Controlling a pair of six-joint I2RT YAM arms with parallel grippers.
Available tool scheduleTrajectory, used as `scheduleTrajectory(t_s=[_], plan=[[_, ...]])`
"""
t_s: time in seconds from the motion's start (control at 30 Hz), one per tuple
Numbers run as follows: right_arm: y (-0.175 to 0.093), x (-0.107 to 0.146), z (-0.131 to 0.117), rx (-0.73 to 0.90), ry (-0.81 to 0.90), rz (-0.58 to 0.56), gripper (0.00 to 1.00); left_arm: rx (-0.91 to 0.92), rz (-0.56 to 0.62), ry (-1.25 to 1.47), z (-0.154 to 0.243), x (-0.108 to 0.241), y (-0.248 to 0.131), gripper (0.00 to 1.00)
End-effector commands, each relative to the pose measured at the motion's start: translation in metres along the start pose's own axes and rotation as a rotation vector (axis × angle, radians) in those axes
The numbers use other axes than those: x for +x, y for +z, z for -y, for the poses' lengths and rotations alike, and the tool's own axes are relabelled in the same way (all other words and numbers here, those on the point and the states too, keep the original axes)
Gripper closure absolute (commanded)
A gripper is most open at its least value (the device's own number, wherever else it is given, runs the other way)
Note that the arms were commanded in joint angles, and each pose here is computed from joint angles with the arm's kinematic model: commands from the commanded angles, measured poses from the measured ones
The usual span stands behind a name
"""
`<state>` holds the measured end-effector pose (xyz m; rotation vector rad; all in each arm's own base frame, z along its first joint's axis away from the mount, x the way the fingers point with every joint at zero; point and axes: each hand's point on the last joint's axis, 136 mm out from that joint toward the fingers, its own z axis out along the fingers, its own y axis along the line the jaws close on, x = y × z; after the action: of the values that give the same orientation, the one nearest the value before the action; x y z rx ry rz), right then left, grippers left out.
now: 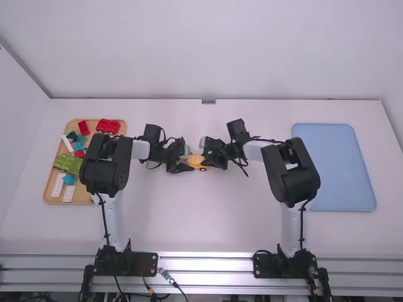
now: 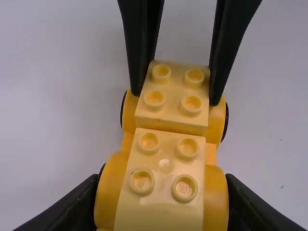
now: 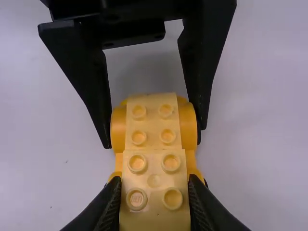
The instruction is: Assemble lego blocks to make yellow taxi
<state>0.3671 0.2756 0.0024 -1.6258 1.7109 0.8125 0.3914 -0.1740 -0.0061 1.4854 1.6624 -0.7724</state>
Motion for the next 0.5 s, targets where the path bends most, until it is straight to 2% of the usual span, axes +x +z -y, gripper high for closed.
scheduleTrajectory(t_s=[0.0,0.37,0.43,0.47], plan=[[0.0046,0.0177,0.0013,0.025,0.015,-0.075,1.0,0.039,0.011,-0.03,0.0109,0.003,0.0073,0.43],[0.0052,0.0192,-0.0005,0.021,0.02,-0.084,1.0,0.039,0.011,-0.034,0.0108,0.0029,0.0073,0.44],[0.0052,0.0192,-0.0005,0.021,0.021,-0.084,0.76,0.039,0.011,-0.034,0.0108,0.0031,0.0072,0.43],[0.0053,0.0192,-0.0006,0.021,0.021,-0.084,0.72,0.039,0.011,-0.034,0.0109,0.003,0.0073,0.43]])
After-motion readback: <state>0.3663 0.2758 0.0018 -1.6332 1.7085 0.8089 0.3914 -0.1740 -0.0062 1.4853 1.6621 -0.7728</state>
